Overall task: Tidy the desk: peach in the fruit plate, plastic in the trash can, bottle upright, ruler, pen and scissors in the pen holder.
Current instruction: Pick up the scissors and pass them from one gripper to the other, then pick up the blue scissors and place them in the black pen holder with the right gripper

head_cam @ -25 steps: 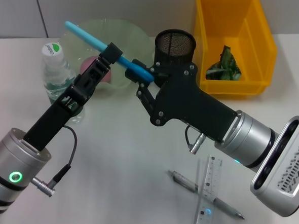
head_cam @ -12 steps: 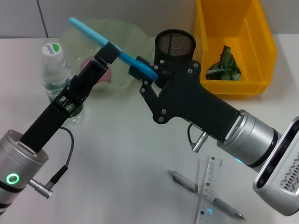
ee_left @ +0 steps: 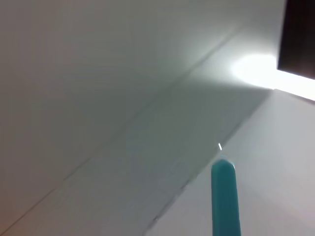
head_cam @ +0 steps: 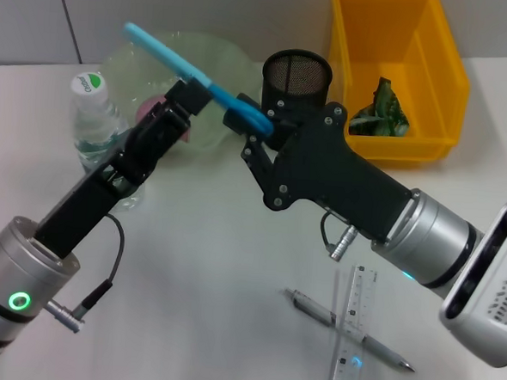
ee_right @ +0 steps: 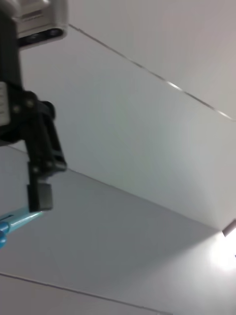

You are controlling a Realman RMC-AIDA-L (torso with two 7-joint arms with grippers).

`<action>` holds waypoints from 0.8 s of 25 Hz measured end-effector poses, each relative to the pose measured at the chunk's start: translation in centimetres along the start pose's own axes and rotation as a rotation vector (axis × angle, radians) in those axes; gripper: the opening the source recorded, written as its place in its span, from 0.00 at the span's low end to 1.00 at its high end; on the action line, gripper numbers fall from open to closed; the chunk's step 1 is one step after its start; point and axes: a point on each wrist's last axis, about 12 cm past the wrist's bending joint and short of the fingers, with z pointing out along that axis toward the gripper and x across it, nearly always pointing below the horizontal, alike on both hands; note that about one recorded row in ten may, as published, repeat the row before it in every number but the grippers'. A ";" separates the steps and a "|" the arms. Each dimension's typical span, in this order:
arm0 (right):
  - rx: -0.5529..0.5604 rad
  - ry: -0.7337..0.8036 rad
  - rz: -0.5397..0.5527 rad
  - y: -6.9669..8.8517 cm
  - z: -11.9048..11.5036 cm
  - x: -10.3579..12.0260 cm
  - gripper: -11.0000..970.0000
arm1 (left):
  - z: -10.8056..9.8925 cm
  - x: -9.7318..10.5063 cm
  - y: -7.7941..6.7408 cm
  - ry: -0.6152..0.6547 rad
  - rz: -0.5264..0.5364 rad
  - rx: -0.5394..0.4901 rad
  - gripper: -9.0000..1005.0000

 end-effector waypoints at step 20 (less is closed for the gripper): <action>0.147 0.036 0.481 -3.9 -7.5 -0.6 0.11 | -1.3 -4.8 2.3 0.790 0.637 0.222 0.84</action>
